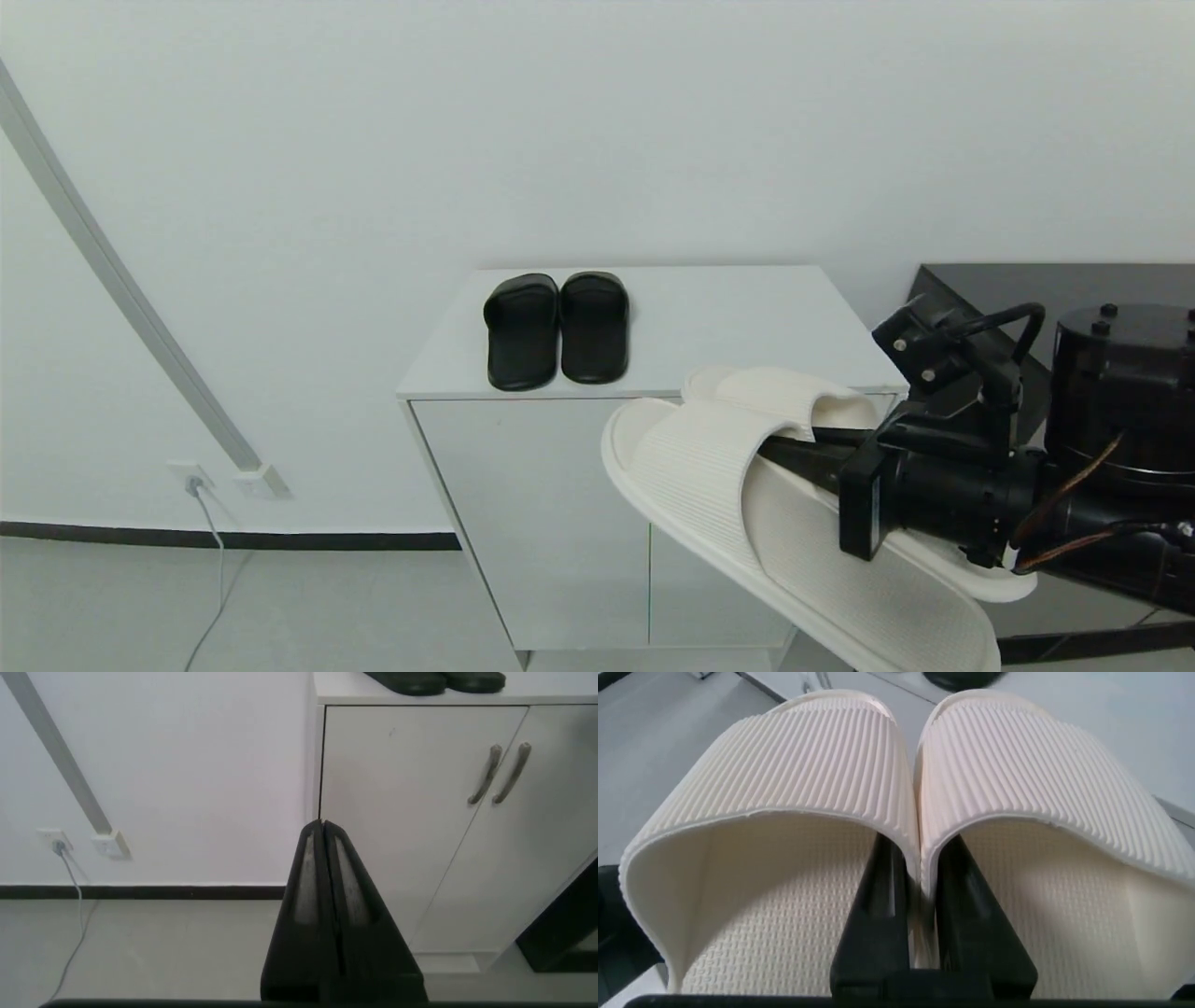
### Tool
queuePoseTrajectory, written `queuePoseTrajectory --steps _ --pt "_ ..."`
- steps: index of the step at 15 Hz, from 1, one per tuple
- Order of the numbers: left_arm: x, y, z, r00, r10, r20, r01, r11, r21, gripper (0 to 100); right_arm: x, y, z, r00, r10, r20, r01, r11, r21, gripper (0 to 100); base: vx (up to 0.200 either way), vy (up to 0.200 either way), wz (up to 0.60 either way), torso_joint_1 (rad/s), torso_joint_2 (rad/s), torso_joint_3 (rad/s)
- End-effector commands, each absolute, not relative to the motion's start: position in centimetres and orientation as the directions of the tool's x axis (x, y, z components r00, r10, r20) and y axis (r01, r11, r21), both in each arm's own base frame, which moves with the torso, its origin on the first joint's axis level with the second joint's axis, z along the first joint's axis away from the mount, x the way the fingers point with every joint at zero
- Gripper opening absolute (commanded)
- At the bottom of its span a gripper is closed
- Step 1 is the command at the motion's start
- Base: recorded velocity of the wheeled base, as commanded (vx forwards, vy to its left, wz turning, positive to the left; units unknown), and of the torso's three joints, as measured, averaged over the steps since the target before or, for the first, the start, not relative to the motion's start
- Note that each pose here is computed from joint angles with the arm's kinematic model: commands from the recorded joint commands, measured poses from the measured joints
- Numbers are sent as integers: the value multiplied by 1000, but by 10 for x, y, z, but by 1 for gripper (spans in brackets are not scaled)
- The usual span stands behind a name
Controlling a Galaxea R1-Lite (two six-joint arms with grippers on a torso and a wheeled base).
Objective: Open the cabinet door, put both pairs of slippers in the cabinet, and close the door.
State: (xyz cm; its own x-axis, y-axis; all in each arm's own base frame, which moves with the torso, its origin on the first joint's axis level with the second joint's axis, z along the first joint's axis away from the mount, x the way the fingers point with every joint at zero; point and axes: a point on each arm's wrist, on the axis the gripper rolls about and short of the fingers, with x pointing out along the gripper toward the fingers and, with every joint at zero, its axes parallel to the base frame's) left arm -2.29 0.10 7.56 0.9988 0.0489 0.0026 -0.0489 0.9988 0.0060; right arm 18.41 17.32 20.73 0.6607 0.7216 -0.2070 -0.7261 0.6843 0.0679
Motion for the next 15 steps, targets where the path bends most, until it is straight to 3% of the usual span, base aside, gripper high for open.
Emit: queuePoseTrajectory --steps 1,15 --pt "-23 1 76 999 49 2 -49 999 6 0 184 173 204 657 721 -220 -728 682 61 0 0 0 0 0 0 0" --pt "-23 1 76 999 49 2 -49 999 6 0 179 174 196 641 727 -245 -738 672 60 0 0 0 0 -18 41 24"
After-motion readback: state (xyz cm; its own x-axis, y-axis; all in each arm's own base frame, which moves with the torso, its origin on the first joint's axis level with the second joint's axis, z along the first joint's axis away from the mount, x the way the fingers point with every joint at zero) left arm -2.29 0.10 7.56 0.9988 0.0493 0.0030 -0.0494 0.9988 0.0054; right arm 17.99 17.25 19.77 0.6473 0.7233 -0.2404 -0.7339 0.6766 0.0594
